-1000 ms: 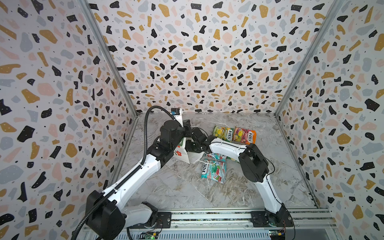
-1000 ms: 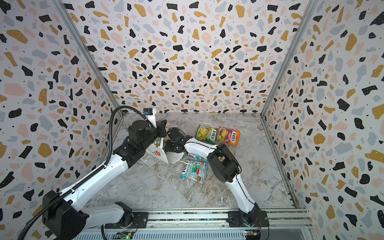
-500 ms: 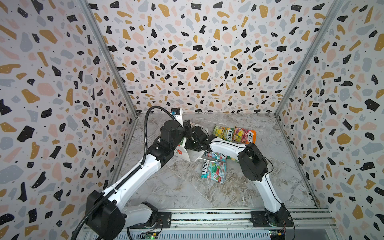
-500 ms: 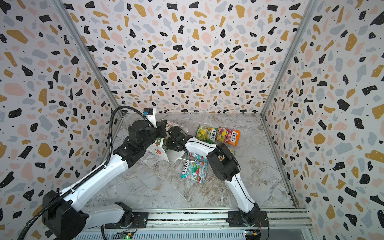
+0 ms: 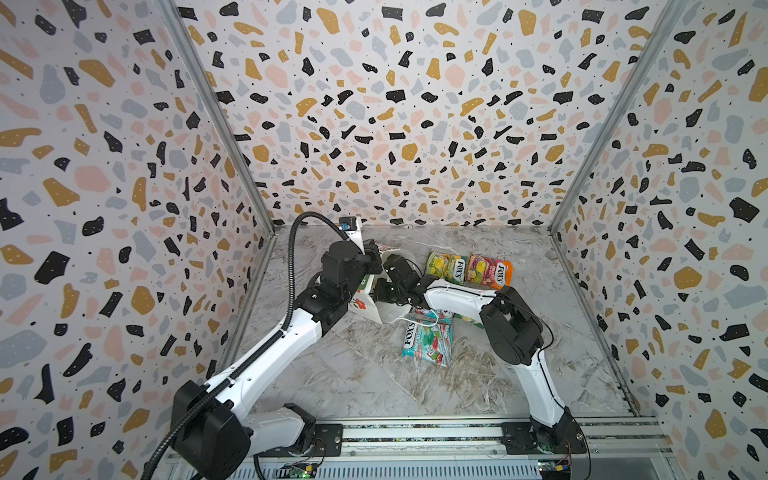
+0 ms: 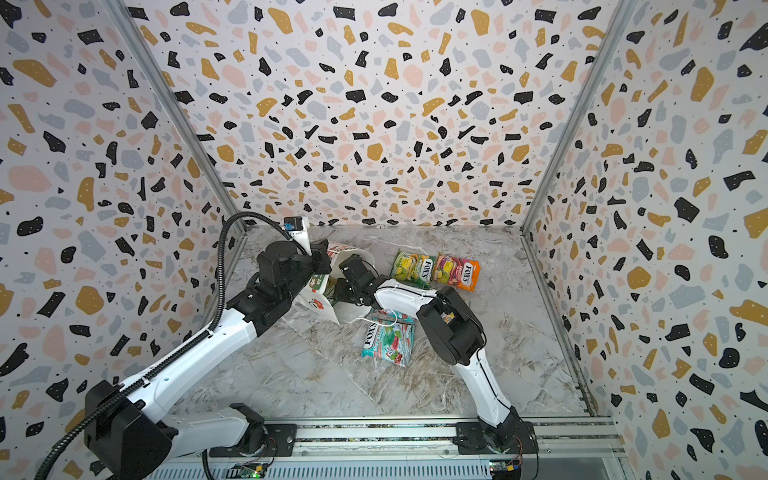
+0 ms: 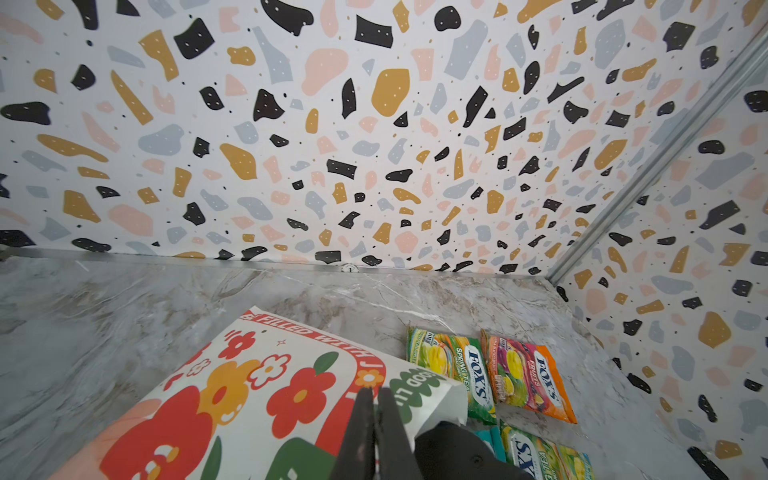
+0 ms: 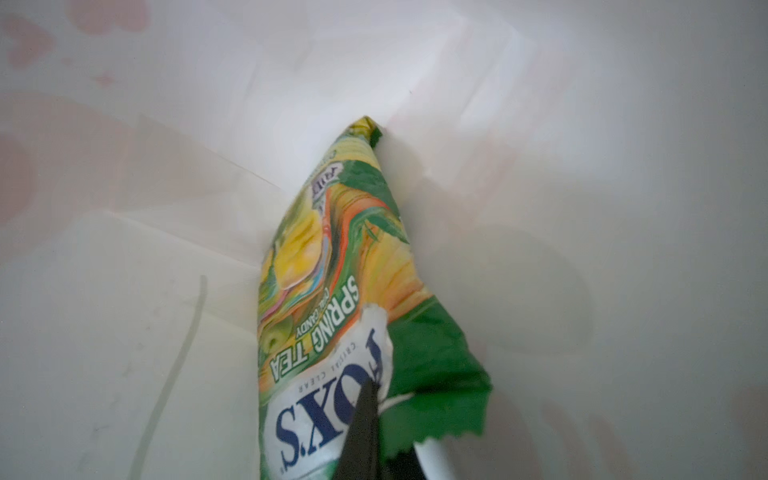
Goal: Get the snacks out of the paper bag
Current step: 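Grasp the green Spring Tea packet inside the bag with the right gripper, then pull the green Spring Tea packet up out of the bag with the right gripper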
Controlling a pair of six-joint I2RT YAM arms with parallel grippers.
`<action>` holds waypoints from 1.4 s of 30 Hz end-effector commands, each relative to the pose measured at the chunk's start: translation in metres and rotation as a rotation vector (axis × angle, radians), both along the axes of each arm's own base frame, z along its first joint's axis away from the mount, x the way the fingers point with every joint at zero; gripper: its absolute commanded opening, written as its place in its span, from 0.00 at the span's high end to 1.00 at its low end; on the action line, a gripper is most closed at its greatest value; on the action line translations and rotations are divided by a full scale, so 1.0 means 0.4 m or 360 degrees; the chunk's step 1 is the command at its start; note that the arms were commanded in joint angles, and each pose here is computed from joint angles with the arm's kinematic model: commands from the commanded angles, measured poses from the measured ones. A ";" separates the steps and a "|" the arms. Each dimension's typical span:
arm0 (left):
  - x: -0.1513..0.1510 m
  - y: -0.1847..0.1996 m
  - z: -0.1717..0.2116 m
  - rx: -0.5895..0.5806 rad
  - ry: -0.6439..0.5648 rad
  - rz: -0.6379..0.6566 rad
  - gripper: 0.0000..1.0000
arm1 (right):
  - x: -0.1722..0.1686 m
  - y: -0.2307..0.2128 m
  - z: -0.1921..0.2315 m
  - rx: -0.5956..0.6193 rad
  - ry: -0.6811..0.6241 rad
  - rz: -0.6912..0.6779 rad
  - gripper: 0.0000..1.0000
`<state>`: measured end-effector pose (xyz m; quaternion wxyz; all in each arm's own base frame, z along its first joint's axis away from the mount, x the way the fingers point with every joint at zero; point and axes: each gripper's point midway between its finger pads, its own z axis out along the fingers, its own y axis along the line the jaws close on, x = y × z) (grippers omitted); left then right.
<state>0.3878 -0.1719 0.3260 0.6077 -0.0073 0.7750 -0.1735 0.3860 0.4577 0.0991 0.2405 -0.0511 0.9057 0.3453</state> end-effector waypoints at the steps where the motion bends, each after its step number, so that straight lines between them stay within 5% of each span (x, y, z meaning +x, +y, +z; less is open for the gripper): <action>1: 0.006 0.041 0.037 0.0023 -0.0081 0.0139 1.00 | -0.013 0.003 0.158 0.0091 -0.0179 0.0130 1.00; 42: 0.014 0.085 0.024 0.0094 -0.0049 0.0306 1.00 | -0.194 -0.130 0.677 0.0186 -0.0818 0.0507 1.00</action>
